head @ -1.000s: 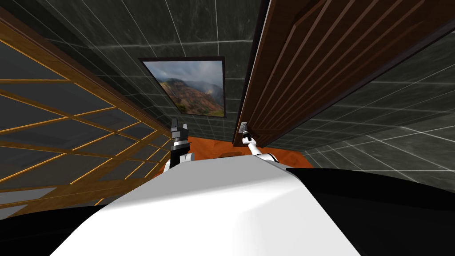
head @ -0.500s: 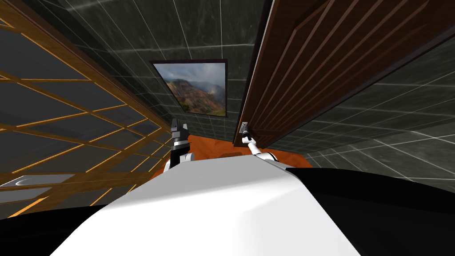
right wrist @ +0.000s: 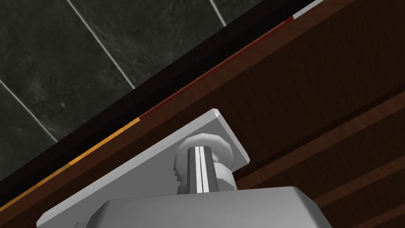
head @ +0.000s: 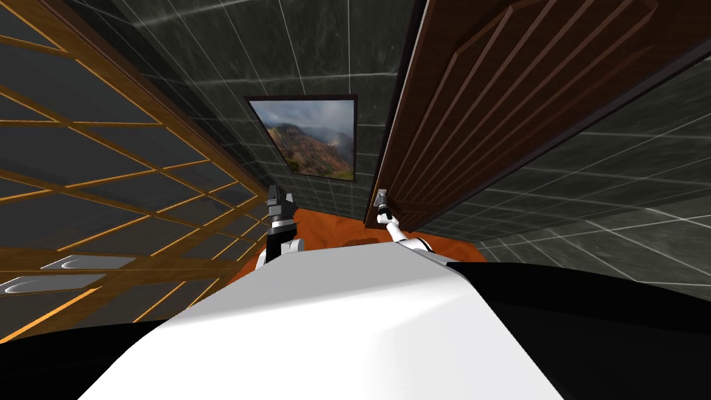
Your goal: Pull the door open
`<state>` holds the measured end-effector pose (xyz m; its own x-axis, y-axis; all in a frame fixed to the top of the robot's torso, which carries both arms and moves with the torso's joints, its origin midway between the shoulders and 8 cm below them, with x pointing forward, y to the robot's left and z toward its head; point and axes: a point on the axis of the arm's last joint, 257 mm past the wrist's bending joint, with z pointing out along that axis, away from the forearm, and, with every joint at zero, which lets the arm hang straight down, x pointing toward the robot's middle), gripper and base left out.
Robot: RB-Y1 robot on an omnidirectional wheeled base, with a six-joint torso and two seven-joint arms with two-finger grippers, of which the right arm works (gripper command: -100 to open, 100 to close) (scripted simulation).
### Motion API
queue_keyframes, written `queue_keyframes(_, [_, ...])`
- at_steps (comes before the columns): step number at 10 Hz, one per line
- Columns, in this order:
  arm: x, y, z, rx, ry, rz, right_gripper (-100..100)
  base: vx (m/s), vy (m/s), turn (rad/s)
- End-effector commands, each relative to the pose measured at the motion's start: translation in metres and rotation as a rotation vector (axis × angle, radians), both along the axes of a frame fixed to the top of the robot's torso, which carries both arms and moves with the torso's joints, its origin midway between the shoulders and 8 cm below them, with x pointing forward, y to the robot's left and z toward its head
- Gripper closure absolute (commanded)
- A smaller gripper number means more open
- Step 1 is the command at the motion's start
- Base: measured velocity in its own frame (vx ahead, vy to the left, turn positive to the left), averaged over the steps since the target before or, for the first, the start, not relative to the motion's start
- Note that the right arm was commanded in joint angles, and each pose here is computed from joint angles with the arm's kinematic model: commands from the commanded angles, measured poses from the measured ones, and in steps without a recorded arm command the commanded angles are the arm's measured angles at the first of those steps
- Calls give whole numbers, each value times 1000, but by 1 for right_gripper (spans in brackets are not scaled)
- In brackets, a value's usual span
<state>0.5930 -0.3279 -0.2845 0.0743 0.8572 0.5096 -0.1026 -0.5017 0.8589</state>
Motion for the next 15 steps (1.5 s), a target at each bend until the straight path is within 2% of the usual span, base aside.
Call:
queue_keyframes(1, [0, 2, 0, 87, -9, -6, -100, -93, -21, 28])
queue_keyframes(2, [0, 3, -1, 141, -15, -11, -100, -99, -46, 35])
queue_keyframes(3, [0, 3, -1, 151, -16, -10, -100, -63, -30, 17])
queue_keyframes(5, [-1, 6, -2, 273, -30, -20, -100, -60, -26, 32])
queue_keyframes(6, [-1, 6, -2, 285, -32, -20, -100, -47, -23, 18])
queue_keyframes(8, [-2, 9, -3, 410, -47, -30, -100, -65, -32, 35])
queue_keyframes(9, [-2, 9, -3, 425, -49, -30, -100, -71, -29, 16])
queue_keyframes(11, [-2, 12, -5, 550, -64, -40, -100, -73, -35, 34])
queue_keyframes(12, [-2, 12, -5, 566, -67, -40, -100, -64, -26, 20])
queue_keyframes(14, [-3, 15, -6, 688, -83, -50, -100, -70, -27, 31])
queue_keyframes(15, [-3, 15, -6, 702, -85, -49, -100, -56, -31, 16])
